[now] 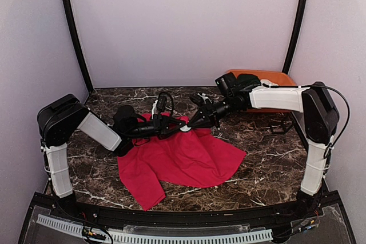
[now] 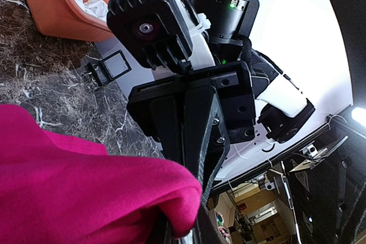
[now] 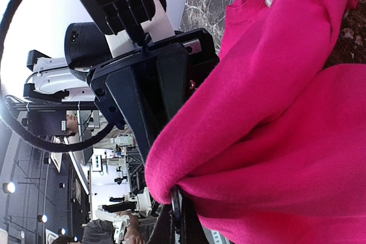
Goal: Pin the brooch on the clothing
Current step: Cross the brooch on the flattened clothing.
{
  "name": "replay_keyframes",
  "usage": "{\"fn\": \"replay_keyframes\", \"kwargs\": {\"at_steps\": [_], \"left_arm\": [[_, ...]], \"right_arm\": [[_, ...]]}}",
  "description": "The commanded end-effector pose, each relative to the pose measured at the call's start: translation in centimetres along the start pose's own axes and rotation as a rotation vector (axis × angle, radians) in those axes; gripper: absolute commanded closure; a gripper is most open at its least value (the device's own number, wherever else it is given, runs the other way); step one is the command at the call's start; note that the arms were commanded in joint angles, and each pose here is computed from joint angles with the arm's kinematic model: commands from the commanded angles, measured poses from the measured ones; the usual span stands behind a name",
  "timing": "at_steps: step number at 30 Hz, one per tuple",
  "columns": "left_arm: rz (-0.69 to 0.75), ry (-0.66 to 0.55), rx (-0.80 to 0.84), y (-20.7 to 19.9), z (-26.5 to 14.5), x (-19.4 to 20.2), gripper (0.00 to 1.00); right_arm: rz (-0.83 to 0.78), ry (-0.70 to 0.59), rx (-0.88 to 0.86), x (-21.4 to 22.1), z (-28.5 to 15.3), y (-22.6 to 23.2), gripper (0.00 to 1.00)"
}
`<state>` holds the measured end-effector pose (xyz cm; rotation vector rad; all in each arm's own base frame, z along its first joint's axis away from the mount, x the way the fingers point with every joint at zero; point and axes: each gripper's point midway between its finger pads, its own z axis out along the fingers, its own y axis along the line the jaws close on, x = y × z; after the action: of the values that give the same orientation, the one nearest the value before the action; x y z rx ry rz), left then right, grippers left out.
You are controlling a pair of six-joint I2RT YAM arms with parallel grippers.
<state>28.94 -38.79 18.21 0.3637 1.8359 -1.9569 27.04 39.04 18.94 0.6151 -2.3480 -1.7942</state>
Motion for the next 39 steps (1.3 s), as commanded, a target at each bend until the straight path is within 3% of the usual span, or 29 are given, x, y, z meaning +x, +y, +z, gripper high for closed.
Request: {"fn": "replay_keyframes", "kwargs": {"at_steps": [1,39], "left_arm": [[0.240,-0.014,0.171,-5.6,0.3,-0.2,0.99],[0.504,0.152,-0.270,-1.2,0.5,2.5,0.99]], "right_arm": [[-0.037,0.008,-0.066,-0.9,0.3,1.9,1.00],[0.001,-0.037,0.132,-2.6,-0.3,0.1,1.00]]}}
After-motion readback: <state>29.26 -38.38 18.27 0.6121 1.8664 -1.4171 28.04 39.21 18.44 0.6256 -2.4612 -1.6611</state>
